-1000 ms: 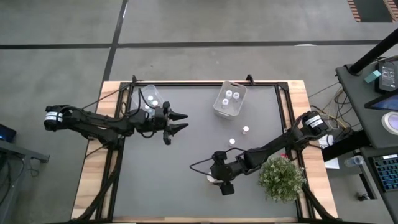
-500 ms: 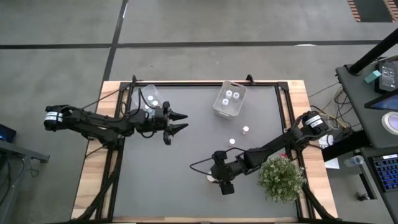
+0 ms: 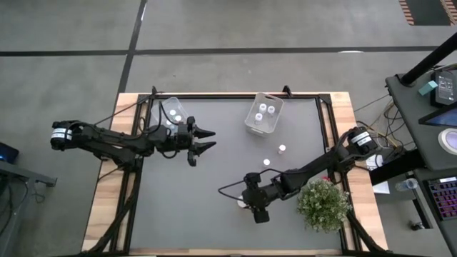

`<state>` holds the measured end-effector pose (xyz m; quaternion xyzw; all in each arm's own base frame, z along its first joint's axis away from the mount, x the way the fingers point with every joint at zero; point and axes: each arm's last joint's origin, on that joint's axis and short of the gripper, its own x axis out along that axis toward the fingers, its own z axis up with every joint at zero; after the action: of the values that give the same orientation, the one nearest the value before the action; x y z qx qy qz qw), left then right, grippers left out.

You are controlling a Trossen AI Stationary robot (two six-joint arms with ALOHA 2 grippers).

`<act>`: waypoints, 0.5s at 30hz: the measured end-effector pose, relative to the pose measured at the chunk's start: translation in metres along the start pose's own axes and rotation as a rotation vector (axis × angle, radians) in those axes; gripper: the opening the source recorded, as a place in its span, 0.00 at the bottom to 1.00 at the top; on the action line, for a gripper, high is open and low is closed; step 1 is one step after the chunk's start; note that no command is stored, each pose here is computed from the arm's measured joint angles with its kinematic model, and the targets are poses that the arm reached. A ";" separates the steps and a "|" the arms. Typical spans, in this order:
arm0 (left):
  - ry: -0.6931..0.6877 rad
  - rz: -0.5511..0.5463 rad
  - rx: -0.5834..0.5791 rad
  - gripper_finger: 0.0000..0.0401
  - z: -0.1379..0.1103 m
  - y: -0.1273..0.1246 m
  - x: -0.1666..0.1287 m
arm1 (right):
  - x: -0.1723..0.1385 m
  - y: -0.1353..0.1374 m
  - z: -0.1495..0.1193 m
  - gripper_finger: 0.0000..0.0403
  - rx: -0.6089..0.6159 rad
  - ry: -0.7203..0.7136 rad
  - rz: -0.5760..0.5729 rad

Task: Pick and place medicine bottles into bin by pill shape (circle, oval)
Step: Put the large orange pill bottle into the gray bin

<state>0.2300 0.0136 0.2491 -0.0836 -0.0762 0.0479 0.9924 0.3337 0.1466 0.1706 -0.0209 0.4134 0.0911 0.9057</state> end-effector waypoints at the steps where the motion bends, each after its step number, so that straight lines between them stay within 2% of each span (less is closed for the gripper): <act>1: 0.000 0.000 0.000 0.42 0.000 0.000 0.000 | -0.003 -0.001 0.001 0.52 0.002 -0.001 -0.003; 8: 0.000 0.000 0.001 0.42 0.000 0.000 0.000 | -0.029 -0.019 0.015 0.52 0.044 -0.058 -0.036; 15: 0.000 0.000 0.005 0.42 0.000 0.000 0.000 | -0.080 -0.063 0.026 0.52 0.134 -0.094 -0.212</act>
<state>0.2300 0.0135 0.2491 -0.0809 -0.0763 0.0479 0.9926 0.3131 0.0761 0.2449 0.0002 0.3711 -0.0321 0.9280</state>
